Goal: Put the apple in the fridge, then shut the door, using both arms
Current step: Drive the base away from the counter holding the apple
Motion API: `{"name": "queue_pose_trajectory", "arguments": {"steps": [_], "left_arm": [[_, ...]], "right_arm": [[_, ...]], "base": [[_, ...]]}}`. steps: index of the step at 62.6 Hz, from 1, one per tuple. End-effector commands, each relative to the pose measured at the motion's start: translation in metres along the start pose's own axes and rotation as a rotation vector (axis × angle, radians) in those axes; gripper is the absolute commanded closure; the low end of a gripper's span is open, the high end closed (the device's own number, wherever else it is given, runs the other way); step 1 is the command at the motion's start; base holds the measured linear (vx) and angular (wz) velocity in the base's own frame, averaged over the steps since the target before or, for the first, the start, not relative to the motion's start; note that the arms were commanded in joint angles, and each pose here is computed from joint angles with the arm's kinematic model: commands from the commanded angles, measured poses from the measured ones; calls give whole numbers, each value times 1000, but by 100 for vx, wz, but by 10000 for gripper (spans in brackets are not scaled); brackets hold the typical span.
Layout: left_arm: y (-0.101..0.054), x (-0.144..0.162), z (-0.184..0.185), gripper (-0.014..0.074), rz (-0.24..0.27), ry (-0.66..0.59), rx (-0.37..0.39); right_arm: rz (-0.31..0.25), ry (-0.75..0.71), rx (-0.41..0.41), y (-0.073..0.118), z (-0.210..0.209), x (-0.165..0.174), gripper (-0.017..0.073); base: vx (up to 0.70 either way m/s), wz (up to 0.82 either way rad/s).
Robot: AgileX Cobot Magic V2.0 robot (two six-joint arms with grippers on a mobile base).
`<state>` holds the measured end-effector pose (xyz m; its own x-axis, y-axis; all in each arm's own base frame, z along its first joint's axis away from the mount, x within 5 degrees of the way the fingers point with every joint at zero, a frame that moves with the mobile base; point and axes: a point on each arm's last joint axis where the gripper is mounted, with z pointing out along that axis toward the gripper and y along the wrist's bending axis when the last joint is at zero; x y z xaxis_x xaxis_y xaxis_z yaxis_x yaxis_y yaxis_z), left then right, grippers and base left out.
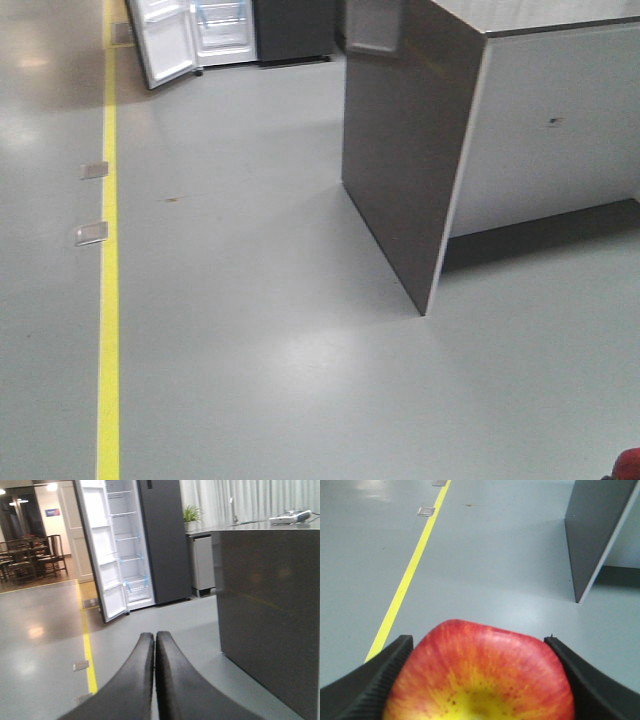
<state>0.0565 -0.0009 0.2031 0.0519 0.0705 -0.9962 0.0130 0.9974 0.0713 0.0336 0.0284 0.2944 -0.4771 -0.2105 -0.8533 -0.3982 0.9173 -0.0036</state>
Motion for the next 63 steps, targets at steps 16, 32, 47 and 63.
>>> {"name": "queue_pose_trajectory", "arguments": {"steps": [16,32,47,63], "left_arm": [[0,0,-1,600,-10,-69,2],[0,0,-1,600,-10,-69,2],[0,0,-1,600,-10,-69,2],[0,0,-1,600,-10,-69,2]], "right_arm": [[9,-82,11,-1,-4,-13,203],[9,-82,11,-1,-4,-13,203],[9,-82,11,-1,-4,-13,203],[9,-82,11,-1,-4,-13,203]], "base": [[5,32],[6,28],[7,22],[7,8]]}}
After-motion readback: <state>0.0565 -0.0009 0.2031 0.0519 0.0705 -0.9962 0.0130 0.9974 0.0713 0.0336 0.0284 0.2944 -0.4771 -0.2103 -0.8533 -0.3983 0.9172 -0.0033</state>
